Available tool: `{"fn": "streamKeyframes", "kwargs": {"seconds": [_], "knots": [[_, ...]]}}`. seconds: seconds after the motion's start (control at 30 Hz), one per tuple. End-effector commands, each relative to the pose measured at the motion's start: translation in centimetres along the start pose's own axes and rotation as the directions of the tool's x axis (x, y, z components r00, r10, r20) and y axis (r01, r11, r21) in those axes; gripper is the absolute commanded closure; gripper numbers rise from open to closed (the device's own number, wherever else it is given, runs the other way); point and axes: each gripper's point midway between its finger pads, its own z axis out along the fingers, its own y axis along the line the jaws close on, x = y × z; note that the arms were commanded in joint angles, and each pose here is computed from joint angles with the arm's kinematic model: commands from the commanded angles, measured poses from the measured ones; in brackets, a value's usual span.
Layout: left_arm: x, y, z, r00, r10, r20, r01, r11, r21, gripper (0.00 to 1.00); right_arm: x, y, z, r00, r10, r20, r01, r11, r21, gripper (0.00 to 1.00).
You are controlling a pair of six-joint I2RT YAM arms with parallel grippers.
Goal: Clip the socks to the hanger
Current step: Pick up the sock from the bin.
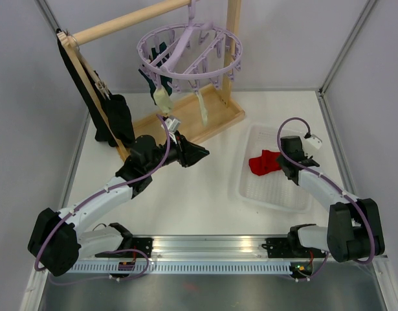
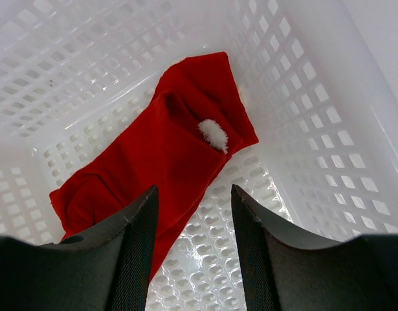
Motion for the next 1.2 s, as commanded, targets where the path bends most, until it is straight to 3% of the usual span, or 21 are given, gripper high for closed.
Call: {"fn": "streamKeyframes", "kwargs": {"seconds": [0.0, 1.17], "knots": [[-0.3, -0.8, 0.0, 1.0, 0.029, 0.011, -0.029, 0.999, 0.042, 0.61, -1.2, 0.6, 0.2, 0.997, 0.066, 0.042, -0.065, 0.998, -0.022, 0.45], [0.1, -0.5, 0.8, 0.999, 0.024, -0.023, -0.023, 0.999, 0.04, 0.6, -1.3, 0.3, 1.6, 0.987, 0.144, 0.068, -0.143, 0.989, -0.021, 0.48]]}}
